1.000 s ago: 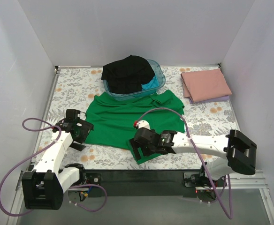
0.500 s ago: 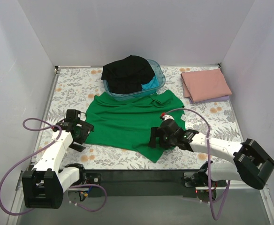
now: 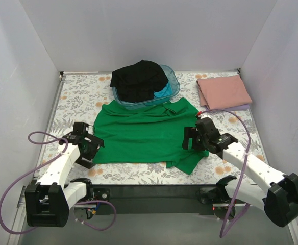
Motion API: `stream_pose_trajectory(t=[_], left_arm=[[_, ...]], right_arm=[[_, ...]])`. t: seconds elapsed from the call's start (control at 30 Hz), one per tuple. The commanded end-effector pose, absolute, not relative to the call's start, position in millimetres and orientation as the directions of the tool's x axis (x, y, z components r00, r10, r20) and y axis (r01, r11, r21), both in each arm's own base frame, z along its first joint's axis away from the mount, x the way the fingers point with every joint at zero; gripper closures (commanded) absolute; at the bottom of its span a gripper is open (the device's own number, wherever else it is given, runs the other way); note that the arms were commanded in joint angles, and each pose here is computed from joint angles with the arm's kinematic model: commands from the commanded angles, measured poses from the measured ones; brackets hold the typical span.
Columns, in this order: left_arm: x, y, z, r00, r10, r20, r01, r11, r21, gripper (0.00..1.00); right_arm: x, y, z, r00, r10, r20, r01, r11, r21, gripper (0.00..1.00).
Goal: Fold and stack the t-shirts
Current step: Flatten the tshirt out
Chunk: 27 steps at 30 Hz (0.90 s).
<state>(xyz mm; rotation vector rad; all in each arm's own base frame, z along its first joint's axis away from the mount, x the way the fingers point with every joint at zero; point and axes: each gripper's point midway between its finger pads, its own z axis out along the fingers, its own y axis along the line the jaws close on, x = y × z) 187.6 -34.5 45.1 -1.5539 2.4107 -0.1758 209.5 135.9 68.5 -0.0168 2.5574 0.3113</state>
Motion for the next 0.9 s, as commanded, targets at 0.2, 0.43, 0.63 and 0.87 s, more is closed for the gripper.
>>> stream_pose_trajectory(t=[0.2, 0.43, 0.63, 0.87], left_arm=[[172, -28, 33, -0.314, -0.939, -0.141, -0.930, 0.334, -0.154, 0.05], [165, -18, 29, -0.249, -0.952, -0.179, -0.956, 0.271, -0.115, 0.05], [159, -14, 1, -0.255, -0.952, -0.171, -0.966, 0.259, -0.004, 0.26], [178, -15, -6, -0.266, -0.947, -0.178, -0.959, 0.278, -0.046, 0.84]], right_arm=[[197, 129, 92, -0.820, 0.022, -0.572, -0.133, 0.964, 0.228, 0.02], [199, 127, 86, -0.832, 0.005, -0.555, -0.127, 0.972, 0.199, 0.02], [203, 121, 84, -0.827, 0.008, -0.563, -0.106, 0.980, 0.170, 0.02], [185, 123, 72, -0.860, 0.017, -0.510, -0.106, 0.972, 0.211, 0.02]])
